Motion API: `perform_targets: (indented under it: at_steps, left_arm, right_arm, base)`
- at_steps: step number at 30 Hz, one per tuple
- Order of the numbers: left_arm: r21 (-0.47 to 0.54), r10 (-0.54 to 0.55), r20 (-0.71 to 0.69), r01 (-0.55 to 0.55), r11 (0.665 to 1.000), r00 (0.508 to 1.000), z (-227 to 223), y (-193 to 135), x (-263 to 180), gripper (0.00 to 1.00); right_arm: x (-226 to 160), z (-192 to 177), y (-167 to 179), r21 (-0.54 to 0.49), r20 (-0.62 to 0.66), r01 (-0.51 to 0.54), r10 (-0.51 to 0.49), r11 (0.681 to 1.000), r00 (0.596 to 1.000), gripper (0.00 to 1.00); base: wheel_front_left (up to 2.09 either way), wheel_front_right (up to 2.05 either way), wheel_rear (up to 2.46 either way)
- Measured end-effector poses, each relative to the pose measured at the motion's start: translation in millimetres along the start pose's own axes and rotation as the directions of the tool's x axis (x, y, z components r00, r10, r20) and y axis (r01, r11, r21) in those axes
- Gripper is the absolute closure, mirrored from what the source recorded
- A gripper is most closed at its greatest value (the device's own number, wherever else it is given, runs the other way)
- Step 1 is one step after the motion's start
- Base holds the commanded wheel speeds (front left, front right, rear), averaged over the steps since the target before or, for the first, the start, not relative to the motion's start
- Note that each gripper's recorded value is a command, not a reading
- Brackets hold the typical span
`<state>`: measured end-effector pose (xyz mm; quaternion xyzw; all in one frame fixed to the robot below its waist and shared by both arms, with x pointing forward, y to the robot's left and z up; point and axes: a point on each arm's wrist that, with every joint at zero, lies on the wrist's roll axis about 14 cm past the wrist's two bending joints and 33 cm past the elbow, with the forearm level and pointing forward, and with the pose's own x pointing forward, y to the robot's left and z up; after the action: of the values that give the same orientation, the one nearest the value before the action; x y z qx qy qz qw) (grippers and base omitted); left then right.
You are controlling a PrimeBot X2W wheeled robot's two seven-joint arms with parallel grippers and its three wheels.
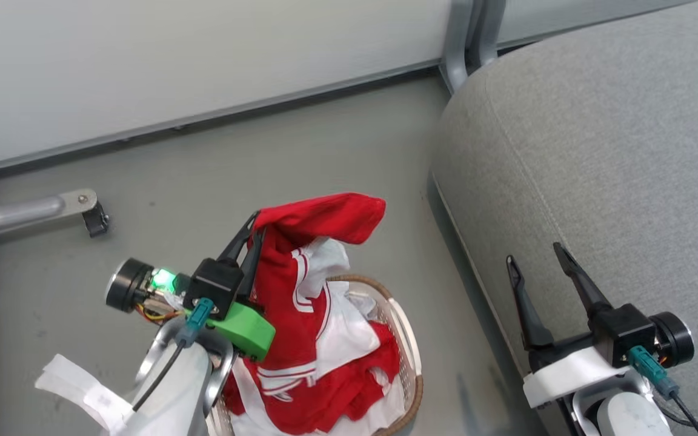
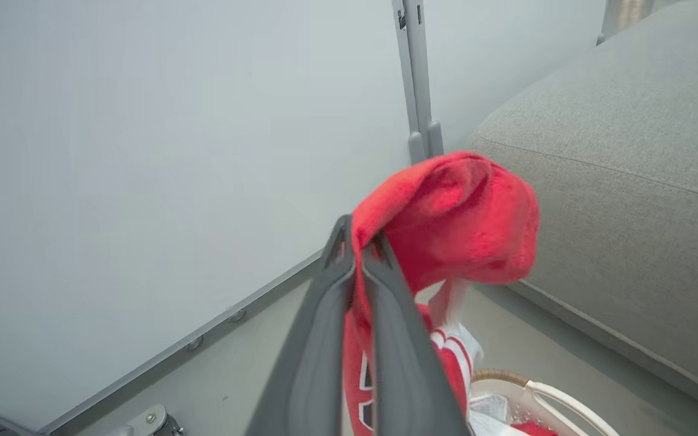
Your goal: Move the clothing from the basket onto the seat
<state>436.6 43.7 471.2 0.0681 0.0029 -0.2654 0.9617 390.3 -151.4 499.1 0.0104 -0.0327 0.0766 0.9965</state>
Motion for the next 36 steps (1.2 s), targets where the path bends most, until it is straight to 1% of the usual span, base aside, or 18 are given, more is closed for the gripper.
perform_targets:
  at_steps: [7,10,15,23,31,36]
  left_arm:
    - [0.122,-0.033,0.165,0.013,0.992,0.986,83,7,9,1.00]
    - [0.181,-0.041,0.214,0.002,0.984,0.976,115,14,10,1.00]
    - [0.250,-0.047,0.289,-0.028,0.968,0.956,163,27,11,1.00]
    - [0.302,-0.074,0.333,-0.032,0.953,0.940,199,33,17,1.00]
    - [0.333,-0.130,0.383,-0.005,0.943,0.915,224,20,22,1.00]
    - [0.352,-0.173,0.398,0.024,0.936,0.901,233,5,22,1.00]
  right_arm:
    - [-12,26,13,-0.013,0.070,-0.031,0.032,0.999,0.997,0.00]
    - [-15,35,19,-0.021,0.094,-0.048,0.050,0.999,0.994,0.00]
    - [-18,44,29,-0.031,0.121,-0.074,0.077,0.997,0.990,0.00]
    - [-5,60,51,-0.055,0.167,-0.146,0.153,0.988,0.974,0.00]
    - [16,77,77,-0.106,0.208,-0.229,0.247,0.967,0.946,0.00]
    - [30,69,84,-0.141,0.175,-0.257,0.280,0.956,0.944,0.00]
  base:
    - [0.00,0.00,0.00]
    - [0.00,0.00,0.00]
    - [0.00,0.00,0.00]
    - [0.00,0.00,0.00]
    - [0.00,0.00,0.00]
    - [0.00,0.00,0.00]
